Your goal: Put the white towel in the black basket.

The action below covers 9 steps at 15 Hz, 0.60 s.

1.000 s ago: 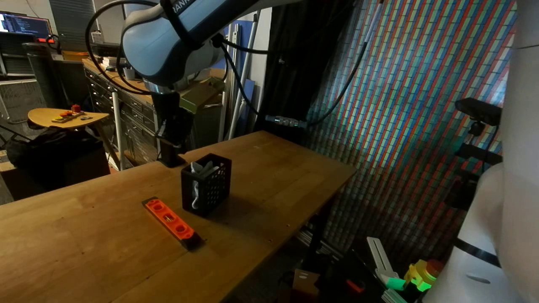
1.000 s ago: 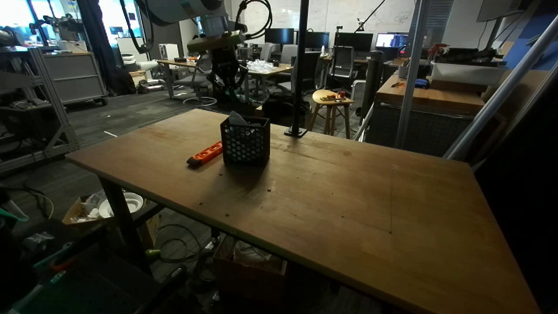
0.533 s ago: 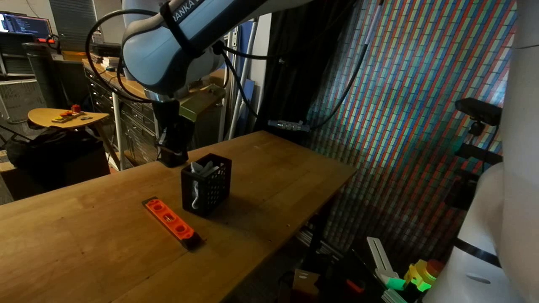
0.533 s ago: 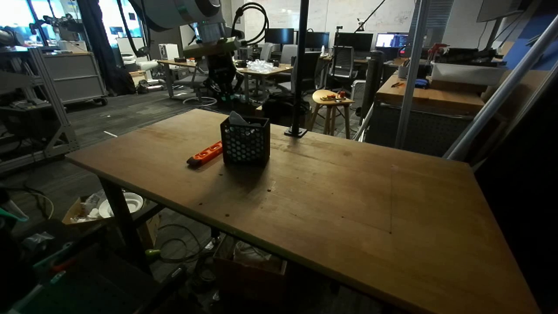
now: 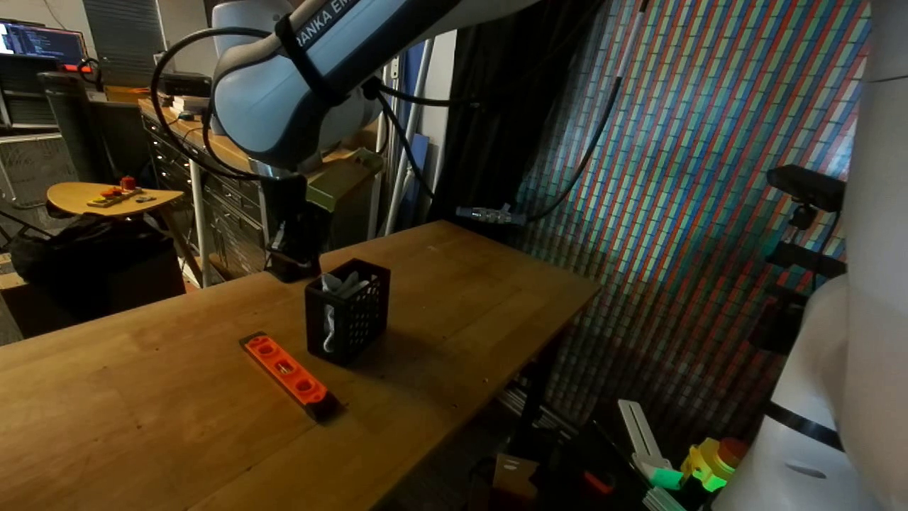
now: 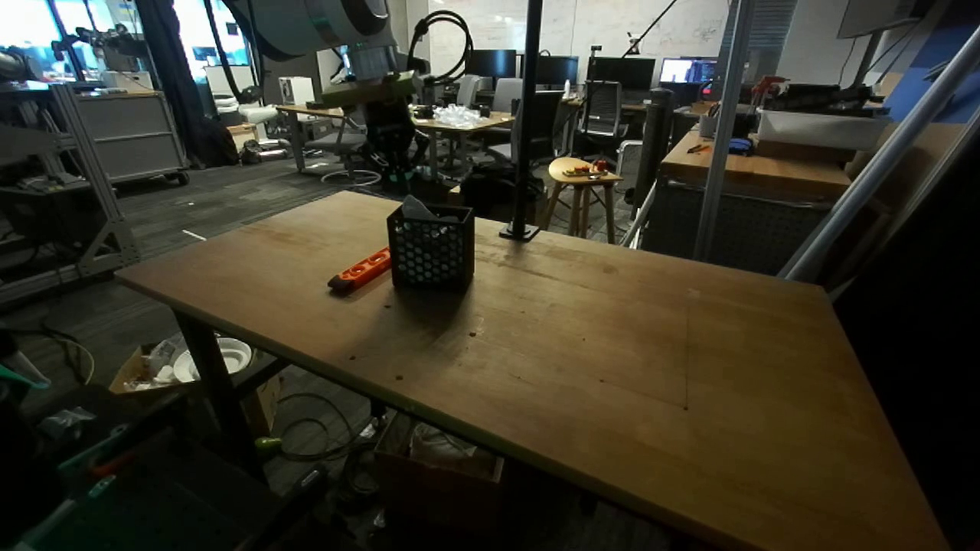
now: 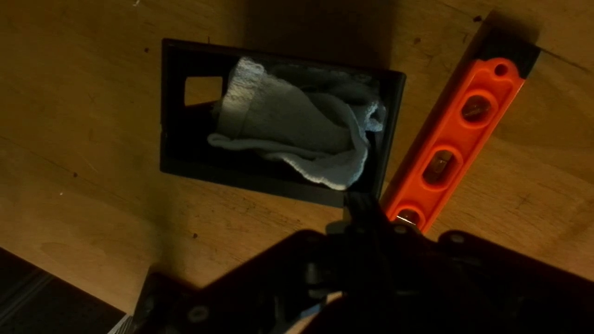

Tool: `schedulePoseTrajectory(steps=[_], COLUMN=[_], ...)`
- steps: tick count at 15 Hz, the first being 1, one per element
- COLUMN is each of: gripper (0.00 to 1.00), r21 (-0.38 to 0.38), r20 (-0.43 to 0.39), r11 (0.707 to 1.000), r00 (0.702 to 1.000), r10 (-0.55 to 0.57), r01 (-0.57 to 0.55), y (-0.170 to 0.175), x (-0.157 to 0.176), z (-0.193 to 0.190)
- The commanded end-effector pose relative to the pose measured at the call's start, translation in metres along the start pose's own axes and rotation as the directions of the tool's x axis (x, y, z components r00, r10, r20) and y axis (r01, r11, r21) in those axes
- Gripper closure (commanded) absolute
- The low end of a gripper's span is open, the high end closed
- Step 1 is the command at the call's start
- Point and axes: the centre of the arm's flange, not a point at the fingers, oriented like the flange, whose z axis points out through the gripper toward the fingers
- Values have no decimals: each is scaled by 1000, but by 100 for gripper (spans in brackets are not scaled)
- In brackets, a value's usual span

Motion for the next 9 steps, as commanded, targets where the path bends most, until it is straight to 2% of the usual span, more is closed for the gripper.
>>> schedulePoseTrajectory(steps=[1, 9], gripper=[98, 98], r21=[1, 24], r20=[-26, -19], r11=[1000, 999], r00=[1000, 999], r10=[8, 33], r01=[-8, -32], y=[6, 21], x=[-7, -18], z=[1, 25])
